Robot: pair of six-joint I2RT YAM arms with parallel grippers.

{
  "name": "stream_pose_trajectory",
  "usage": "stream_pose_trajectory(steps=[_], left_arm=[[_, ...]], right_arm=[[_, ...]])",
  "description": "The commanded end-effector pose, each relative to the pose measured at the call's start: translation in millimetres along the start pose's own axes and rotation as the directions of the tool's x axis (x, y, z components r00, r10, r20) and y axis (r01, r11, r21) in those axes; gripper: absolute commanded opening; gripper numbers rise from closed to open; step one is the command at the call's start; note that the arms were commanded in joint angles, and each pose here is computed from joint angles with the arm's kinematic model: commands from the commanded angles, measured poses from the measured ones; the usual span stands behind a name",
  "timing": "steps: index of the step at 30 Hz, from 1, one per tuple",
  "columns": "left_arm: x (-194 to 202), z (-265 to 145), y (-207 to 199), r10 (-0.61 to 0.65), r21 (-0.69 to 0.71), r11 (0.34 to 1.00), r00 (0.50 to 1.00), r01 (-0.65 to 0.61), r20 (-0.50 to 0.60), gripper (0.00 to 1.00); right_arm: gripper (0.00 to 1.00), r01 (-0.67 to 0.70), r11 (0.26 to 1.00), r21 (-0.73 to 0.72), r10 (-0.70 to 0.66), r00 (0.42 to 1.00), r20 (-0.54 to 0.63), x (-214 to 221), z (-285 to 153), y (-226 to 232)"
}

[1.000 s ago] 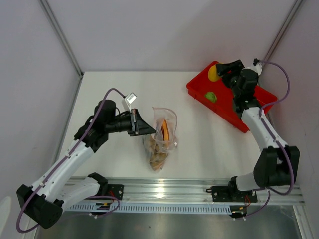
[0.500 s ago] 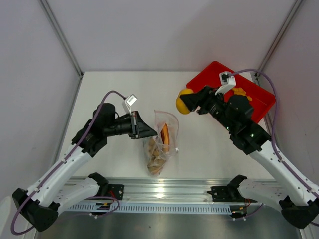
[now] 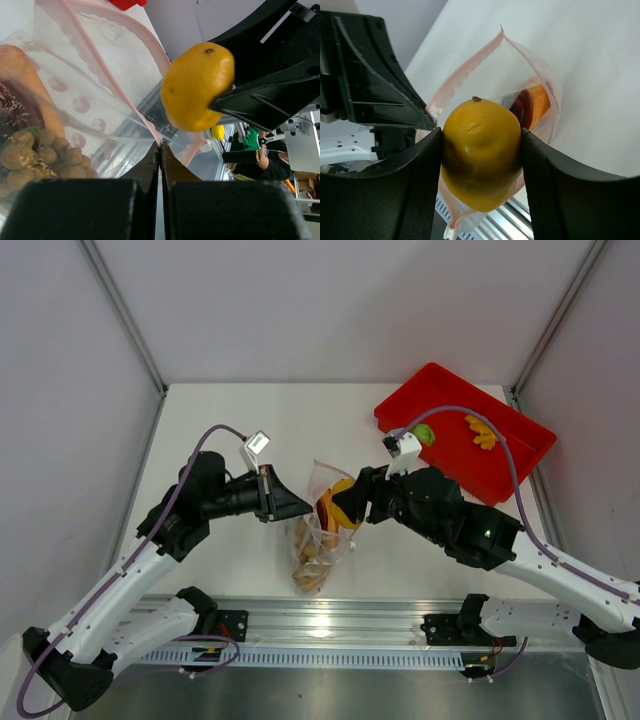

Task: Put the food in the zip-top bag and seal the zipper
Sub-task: Place the fake fruit in the zipper food storage bag.

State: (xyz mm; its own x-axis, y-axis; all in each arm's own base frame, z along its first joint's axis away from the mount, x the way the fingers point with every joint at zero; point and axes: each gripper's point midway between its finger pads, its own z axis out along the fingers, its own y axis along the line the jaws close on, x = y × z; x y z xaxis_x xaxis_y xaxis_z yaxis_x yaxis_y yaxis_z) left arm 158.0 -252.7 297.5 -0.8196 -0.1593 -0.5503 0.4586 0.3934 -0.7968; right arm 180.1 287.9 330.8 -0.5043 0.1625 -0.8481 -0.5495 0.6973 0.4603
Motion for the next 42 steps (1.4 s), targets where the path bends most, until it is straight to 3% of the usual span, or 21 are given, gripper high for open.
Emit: stream_pose_trajectory(steps=[1, 8, 12, 15, 16, 19, 21, 23, 25, 35, 42], left_arm=[[-4, -7, -15, 0.009, 0.022, 1.000, 1.000, -0.010, 0.022, 0.00], [-2, -9, -19, 0.007, 0.036, 0.999, 0.999, -0.008, 0.032, 0.01], [-2, -9, -21, -0.004, 0.046, 0.999, 0.999, 0.002, 0.044, 0.01], [-4, -10, -27, -0.003, 0.060, 0.998, 0.999, 0.000, 0.049, 0.01], [-4, -10, -29, -0.001, 0.066, 0.998, 0.999, -0.002, 0.050, 0.00], [-5, -10, -31, -0.001, 0.073, 0.997, 0.998, -0.003, 0.055, 0.01], [-5, -10, -32, 0.001, 0.075, 0.997, 0.998, -0.005, 0.057, 0.01], [-4, -12, -33, 0.004, 0.079, 0.997, 0.998, -0.009, 0.056, 0.00], [-6, -14, -36, 0.011, 0.081, 0.997, 0.998, -0.016, 0.063, 0.00], [-14, -20, -49, 0.037, 0.096, 0.994, 0.996, -0.045, 0.087, 0.01], [-34, -22, -58, 0.083, 0.097, 0.990, 0.981, -0.101, 0.173, 0.00]], right_arm=[[0.00, 0.027, 0.997, 0.072, -0.027, 1.000, -0.002, -3, 1, -6], [0.00, 0.041, 0.996, 0.074, -0.040, 0.999, -0.009, -8, 8, 2], [0.07, 0.048, 0.995, 0.088, -0.047, 0.999, -0.009, -9, 11, 1], [0.28, 0.047, 0.994, 0.094, -0.045, 0.999, -0.015, -7, 14, 1], [0.41, 0.049, 0.996, 0.080, -0.048, 0.999, -0.015, -8, 15, 4], [0.68, 0.061, 0.994, 0.085, -0.060, 0.998, -0.020, -12, 16, 6], [0.74, 0.069, 0.991, 0.116, -0.066, 0.997, -0.027, -13, 16, 1], [0.92, 0.059, 0.987, 0.150, -0.060, 0.998, -0.001, -21, 13, -3], [0.99, 0.056, 0.987, 0.150, -0.059, 0.998, 0.014, -26, 8, -3], [0.99, -0.008, 0.966, 0.260, -0.032, 0.989, 0.146, -65, -33, -28], [0.99, -0.113, 0.888, 0.445, 0.024, 0.980, 0.200, -79, -55, -95]])
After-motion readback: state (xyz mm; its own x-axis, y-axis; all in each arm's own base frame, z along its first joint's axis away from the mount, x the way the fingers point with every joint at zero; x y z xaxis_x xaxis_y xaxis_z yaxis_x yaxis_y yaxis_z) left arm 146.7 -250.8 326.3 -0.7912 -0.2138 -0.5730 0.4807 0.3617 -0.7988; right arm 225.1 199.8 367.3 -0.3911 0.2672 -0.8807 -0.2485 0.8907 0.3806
